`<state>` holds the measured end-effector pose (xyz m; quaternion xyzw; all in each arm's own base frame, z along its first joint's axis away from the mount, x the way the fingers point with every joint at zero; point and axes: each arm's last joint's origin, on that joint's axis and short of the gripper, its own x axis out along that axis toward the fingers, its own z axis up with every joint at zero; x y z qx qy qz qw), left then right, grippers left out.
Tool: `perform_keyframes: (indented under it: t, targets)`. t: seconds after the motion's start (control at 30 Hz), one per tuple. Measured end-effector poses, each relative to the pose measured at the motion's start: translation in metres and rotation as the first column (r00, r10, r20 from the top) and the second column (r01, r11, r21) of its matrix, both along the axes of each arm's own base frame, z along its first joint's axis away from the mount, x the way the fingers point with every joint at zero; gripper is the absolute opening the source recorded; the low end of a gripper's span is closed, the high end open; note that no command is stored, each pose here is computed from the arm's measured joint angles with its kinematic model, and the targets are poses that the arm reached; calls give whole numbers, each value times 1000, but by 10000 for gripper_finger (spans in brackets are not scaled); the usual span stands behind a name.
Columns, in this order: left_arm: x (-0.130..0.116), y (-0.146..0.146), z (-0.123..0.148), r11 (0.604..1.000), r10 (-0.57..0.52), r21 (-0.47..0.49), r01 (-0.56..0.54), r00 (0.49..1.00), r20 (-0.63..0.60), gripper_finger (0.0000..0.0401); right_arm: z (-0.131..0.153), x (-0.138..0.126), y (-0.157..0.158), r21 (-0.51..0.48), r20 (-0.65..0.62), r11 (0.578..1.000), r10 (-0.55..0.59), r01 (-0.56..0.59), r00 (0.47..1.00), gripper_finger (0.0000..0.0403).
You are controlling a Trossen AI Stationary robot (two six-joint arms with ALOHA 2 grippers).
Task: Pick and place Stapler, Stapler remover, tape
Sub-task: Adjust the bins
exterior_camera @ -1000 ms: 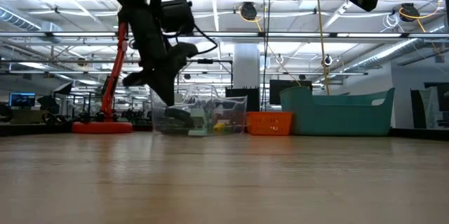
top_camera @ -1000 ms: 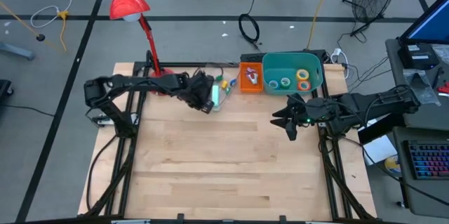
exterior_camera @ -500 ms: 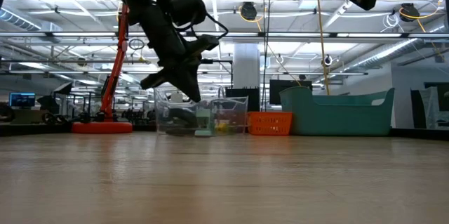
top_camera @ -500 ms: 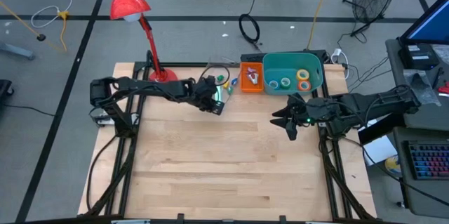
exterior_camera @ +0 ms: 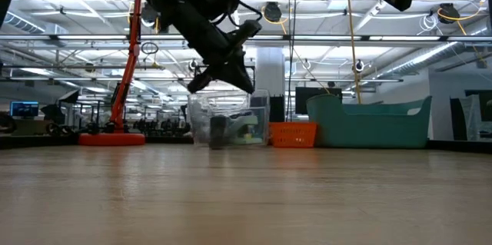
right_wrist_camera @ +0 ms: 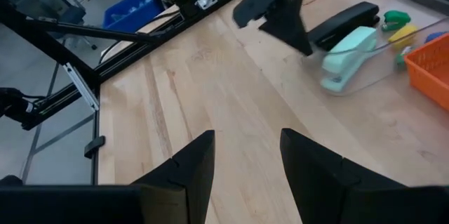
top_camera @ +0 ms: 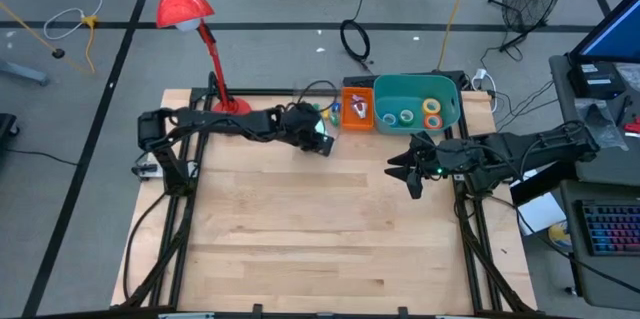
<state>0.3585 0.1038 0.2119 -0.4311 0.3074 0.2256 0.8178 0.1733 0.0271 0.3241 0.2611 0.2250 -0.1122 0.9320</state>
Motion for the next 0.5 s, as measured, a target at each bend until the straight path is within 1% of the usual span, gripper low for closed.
perform_keyframes:
  t: [0.07, 0.13, 0.27, 0.3, 0.4, 0.5]
  targets:
    - [1, 4, 0, 1000, 12, 3, -12, 1000, 23, 0, 0, 0, 0, 1, 0, 1000, 0, 0, 1000, 155]
    - [4, 7, -7, 1000, 6, -5, -6, 1000, 14, 0, 0, 0, 0, 1, 1, 1000, 0, 0, 1000, 155]
    - [13, 11, -23, 996, -17, -87, 20, 999, 35, 0, 0, 0, 0, 3, 0, 1000, 2, -2, 1000, 155]
    - [15, 9, -25, 995, -27, -93, 31, 999, 42, 0, 0, 0, 0, 3, -1, 1000, 2, -2, 1000, 155]
    - [19, 1, -26, 998, -22, -52, 24, 999, 45, 0, 0, 0, 0, 8, 0, 1000, 0, 0, 1000, 155]
    - [16, -2, -17, 1000, -7, -8, 8, 999, 48, 0, 0, 0, 0, 9, 0, 1000, -1, 1, 1000, 155]
